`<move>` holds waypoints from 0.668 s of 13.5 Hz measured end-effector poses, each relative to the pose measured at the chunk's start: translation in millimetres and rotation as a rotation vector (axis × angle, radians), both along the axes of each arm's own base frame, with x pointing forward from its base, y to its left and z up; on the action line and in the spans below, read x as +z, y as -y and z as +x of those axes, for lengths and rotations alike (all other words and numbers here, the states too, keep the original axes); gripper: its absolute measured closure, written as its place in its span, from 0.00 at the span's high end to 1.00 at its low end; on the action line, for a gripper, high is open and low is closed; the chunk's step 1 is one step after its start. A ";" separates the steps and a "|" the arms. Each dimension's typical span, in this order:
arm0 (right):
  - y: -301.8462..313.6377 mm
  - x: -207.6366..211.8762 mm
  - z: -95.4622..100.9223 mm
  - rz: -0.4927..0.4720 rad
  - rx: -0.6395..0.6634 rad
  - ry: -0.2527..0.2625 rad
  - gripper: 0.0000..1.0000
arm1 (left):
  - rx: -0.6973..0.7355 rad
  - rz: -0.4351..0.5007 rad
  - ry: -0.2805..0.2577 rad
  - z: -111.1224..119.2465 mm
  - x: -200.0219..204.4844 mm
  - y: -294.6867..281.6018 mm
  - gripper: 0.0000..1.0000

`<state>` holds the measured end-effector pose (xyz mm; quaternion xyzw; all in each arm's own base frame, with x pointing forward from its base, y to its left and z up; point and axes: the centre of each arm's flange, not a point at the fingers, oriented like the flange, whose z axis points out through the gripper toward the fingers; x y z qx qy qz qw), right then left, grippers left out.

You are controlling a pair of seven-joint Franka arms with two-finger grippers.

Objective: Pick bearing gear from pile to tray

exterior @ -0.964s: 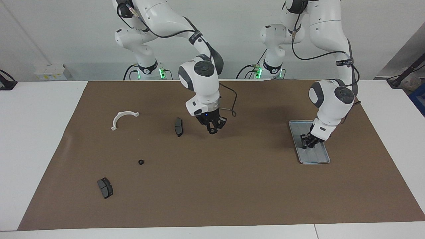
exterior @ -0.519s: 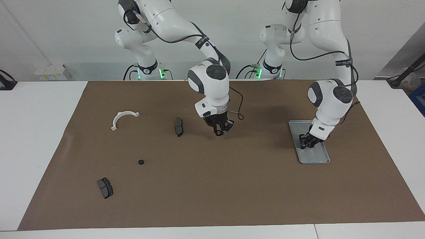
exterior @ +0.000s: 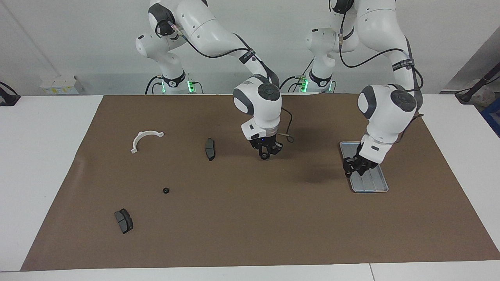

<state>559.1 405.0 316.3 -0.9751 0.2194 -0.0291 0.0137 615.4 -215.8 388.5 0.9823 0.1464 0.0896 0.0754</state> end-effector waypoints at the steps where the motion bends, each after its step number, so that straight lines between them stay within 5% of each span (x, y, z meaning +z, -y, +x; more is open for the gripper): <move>1: 22.1 5.4 10.3 -0.004 0.019 0.002 1.00 | 0.001 -0.013 0.018 -3.9 0.1 17.9 0.48; 9: 200.2 36.7 51.0 -0.047 0.257 -0.014 1.00 | -0.150 -0.027 0.031 -53.8 -43.2 137.5 0.45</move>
